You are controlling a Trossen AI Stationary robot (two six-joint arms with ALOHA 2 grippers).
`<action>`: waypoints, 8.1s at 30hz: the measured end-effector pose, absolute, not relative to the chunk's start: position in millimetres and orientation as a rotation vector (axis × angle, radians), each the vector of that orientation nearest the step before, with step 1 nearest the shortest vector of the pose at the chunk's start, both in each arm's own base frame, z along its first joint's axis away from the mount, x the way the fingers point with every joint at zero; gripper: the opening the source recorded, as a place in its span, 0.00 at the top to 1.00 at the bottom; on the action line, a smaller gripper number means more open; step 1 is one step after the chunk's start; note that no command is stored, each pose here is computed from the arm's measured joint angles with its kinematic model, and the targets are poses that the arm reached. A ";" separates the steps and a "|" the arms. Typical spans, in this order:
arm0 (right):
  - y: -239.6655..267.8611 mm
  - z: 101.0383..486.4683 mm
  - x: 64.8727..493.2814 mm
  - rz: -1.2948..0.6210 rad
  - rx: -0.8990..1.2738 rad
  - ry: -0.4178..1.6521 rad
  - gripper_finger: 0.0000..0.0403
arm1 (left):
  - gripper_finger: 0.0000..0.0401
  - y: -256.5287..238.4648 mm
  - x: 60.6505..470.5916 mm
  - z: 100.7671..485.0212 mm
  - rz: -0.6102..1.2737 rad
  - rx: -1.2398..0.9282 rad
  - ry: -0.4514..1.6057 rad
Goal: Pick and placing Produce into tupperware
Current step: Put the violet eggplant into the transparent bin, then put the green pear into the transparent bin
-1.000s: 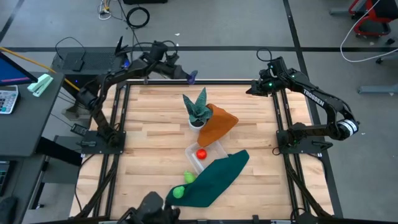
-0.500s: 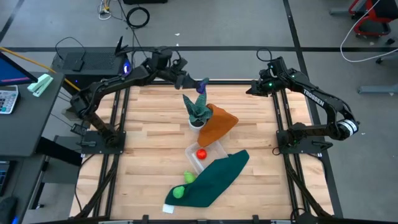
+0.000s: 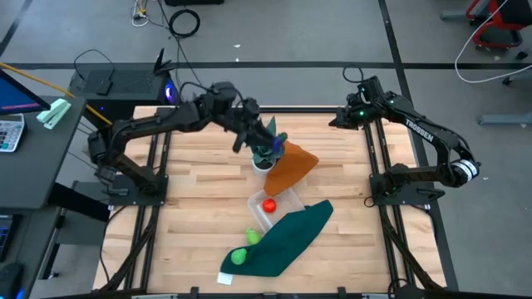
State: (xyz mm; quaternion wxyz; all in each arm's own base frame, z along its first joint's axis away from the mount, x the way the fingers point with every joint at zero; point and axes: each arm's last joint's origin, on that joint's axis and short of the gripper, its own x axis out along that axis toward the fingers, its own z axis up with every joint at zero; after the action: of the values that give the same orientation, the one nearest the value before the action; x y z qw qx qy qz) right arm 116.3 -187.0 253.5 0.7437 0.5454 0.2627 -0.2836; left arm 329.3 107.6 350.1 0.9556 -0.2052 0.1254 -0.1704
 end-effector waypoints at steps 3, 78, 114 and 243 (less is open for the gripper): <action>-185.0 253.3 119.1 -0.606 1.190 0.587 0.50 | 0.69 91.1 334.0 348.2 -0.359 -0.367 0.274; -163.3 249.2 136.1 -0.437 1.037 0.754 0.50 | 0.69 -86.1 373.0 195.5 -0.151 0.079 1.029; -159.0 254.8 133.1 -0.427 1.001 0.740 0.50 | 0.66 -78.1 343.8 286.9 0.056 -0.358 0.919; -44.2 275.0 173.1 -0.395 0.937 0.905 0.50 | 0.41 -146.4 343.4 232.1 0.217 -0.666 1.190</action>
State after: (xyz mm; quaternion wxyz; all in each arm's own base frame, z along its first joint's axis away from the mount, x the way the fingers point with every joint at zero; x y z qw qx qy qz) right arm 173.1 -44.2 275.0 0.7770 0.4333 0.4185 -0.1826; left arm 343.4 -146.4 232.1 0.7709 -0.3071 0.5489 0.1003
